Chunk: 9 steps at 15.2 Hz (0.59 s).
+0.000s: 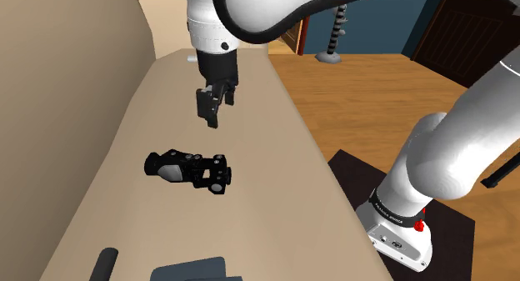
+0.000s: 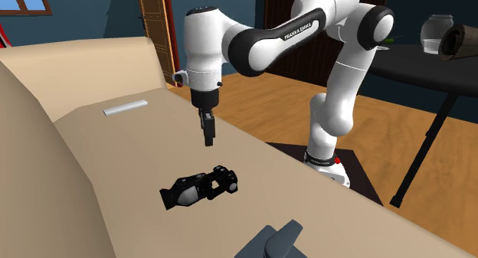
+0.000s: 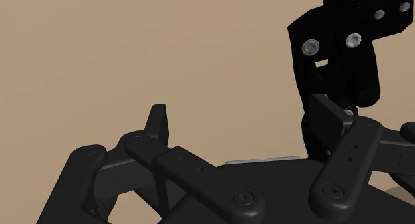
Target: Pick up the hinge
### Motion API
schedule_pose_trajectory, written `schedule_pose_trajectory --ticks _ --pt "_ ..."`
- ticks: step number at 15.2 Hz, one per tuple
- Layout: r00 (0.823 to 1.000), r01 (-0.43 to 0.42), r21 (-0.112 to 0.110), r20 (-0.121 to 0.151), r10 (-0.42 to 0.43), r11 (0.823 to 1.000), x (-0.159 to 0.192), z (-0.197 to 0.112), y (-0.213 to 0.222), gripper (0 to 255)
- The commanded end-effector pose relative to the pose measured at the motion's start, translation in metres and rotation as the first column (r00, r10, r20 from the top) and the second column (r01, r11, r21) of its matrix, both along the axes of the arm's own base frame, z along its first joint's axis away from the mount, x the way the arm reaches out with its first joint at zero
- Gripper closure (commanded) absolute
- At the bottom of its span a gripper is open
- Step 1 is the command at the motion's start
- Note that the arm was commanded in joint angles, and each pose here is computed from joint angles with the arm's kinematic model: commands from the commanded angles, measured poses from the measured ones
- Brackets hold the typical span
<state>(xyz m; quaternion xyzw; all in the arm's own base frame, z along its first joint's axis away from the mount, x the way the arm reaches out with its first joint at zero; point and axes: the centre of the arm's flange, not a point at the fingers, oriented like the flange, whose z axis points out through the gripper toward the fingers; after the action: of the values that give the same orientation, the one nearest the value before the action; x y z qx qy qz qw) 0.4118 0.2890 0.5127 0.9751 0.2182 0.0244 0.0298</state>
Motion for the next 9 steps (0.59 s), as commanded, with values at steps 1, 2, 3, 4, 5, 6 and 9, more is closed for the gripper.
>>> schedule_pose_trajectory --ticks 1,2,3,4,5,6,9 --pt "1.0 -0.03 -0.004 -0.007 0.03 1.0 0.004 -0.009 0.024 0" --pt "0.999 -0.045 -0.006 -0.01 0.045 0.999 0.005 -0.015 0.036 0" --pt "0.998 -0.06 -0.008 -0.014 0.06 0.998 0.007 -0.02 0.048 0" --pt "0.997 -0.075 -0.01 -0.017 0.075 0.997 0.008 -0.025 0.061 0" --pt "0.996 -0.09 -0.012 -0.021 0.09 0.996 0.009 -0.031 0.073 0" --pt "0.994 -0.105 -0.014 -0.024 0.105 0.994 0.01 -0.036 0.085 0" --pt "0.989 -0.146 -0.02 -0.034 0.146 0.989 0.011 -0.051 0.119 0"
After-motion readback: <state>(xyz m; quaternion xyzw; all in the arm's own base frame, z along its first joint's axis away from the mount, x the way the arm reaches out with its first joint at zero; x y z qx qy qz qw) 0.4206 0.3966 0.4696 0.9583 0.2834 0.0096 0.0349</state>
